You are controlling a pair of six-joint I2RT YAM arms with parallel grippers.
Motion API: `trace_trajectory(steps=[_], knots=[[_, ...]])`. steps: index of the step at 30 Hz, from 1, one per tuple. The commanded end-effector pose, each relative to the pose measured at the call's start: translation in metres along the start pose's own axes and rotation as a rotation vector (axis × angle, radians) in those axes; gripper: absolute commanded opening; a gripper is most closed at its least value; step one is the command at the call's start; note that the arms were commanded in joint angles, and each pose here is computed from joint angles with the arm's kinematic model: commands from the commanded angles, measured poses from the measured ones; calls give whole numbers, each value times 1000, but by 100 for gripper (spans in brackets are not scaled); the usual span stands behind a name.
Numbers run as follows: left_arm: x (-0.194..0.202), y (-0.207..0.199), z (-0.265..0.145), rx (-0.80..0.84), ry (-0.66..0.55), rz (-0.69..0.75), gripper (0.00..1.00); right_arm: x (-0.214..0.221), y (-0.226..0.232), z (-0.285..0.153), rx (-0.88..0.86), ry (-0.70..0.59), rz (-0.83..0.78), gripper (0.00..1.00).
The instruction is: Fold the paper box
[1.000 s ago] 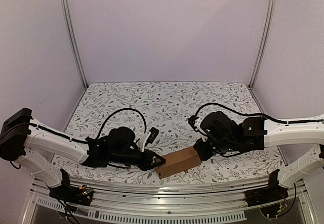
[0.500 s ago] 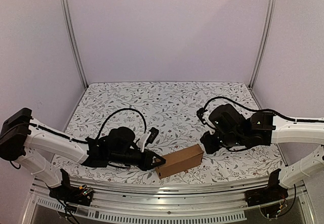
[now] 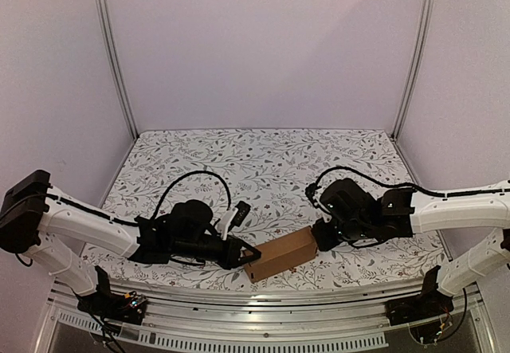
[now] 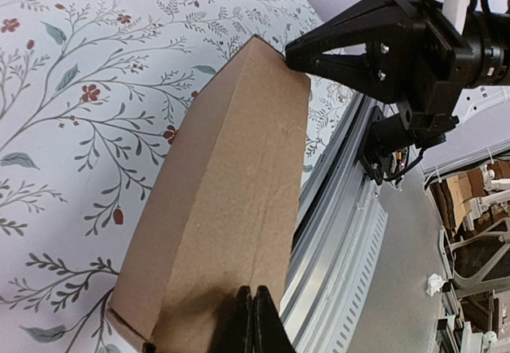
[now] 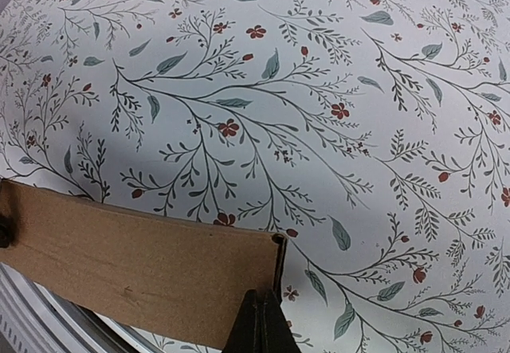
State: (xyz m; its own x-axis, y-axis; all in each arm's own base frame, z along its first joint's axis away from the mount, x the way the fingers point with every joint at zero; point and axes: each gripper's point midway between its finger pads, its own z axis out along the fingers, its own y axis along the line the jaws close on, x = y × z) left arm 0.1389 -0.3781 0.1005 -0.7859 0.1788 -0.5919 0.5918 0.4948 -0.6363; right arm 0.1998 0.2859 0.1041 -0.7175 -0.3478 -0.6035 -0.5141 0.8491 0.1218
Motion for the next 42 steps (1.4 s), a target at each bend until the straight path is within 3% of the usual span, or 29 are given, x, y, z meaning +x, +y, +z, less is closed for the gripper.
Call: trace_trajectory(steps=[1,8,16,25,31,42], knots=[[48,43,0,-145,166,-39,0,36,-14,9,38,116,4,0],[37,35,-2,-142,155,-25,0,7,-5,-10,12,44,-3,0],[-10,8,-27,-150,36,68,0,-21,3,-39,-34,-31,-46,0],[-49,9,-46,-254,-14,143,0,-12,32,-56,-201,-19,-87,0],[-61,24,-37,-278,-18,86,0,16,50,-42,-240,39,-117,0],[-46,40,-8,-256,74,38,0,47,28,15,-64,99,-69,0]])
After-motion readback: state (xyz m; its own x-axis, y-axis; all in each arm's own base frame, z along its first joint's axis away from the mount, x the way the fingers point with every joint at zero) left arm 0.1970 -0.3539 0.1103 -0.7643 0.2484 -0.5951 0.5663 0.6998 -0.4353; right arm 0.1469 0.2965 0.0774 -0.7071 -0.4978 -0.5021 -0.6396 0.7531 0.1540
